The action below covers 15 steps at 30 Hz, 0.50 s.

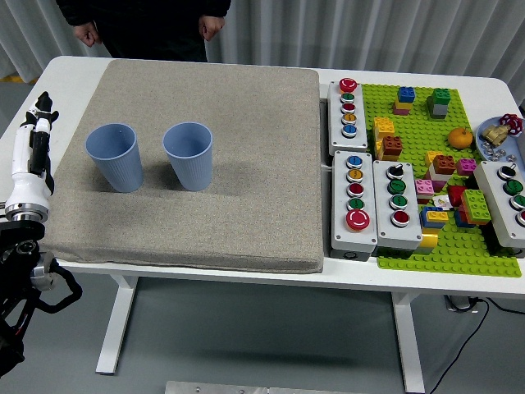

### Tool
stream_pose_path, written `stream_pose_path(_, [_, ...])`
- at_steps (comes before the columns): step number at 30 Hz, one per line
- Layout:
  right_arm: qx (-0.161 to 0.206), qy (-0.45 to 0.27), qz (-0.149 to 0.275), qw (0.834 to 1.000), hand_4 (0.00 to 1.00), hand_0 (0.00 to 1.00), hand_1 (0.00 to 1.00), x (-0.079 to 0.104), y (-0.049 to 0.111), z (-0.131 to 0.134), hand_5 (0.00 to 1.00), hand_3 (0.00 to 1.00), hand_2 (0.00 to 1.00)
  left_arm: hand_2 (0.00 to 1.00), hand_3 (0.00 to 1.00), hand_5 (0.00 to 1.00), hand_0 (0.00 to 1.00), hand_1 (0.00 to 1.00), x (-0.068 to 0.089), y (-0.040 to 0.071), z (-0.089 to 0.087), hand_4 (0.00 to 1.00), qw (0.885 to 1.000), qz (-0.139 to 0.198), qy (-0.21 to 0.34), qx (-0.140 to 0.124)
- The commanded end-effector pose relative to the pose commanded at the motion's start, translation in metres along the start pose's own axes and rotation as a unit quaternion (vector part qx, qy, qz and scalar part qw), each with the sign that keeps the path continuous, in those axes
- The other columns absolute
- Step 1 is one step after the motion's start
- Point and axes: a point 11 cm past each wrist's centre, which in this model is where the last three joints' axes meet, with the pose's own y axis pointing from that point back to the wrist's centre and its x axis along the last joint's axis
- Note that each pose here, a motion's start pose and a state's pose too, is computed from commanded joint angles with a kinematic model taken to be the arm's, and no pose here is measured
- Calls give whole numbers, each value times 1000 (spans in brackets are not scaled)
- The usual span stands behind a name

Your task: Pick cup pour cup place

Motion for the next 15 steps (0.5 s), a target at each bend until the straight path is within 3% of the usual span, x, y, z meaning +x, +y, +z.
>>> stream_pose_path(15, [0, -1, 0, 1000, 218, 742, 701, 0, 0, 0, 383, 638, 719, 974, 951, 998, 938, 887, 0, -1, 5, 737, 1000, 2, 5, -9])
